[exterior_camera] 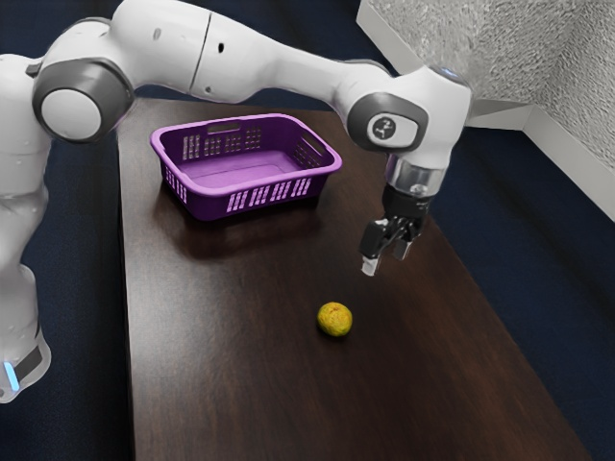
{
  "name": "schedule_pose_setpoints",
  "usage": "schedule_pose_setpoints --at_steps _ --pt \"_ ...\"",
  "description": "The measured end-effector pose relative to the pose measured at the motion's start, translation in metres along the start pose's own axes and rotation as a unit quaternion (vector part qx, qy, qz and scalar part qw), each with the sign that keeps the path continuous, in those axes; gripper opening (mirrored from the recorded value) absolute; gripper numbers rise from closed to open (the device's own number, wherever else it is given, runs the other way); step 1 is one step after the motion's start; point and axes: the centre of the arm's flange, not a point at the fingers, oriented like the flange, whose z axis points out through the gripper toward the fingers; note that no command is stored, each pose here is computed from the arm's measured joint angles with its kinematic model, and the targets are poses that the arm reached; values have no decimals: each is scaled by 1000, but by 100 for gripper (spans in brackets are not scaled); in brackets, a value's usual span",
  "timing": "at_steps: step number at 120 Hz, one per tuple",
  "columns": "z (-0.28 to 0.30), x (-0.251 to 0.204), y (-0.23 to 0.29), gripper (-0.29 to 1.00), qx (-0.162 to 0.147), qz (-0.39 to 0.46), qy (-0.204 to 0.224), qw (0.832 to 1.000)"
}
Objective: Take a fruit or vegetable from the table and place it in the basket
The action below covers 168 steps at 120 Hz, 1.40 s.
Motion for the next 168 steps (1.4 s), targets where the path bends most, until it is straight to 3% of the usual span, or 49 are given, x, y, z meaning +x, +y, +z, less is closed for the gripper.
schedule_pose_setpoints --at_steps 52,168 --pt "57 15 -57 70 23 14 -6 1000" --pt "89 48 -74 70 53 -22 -38 998"
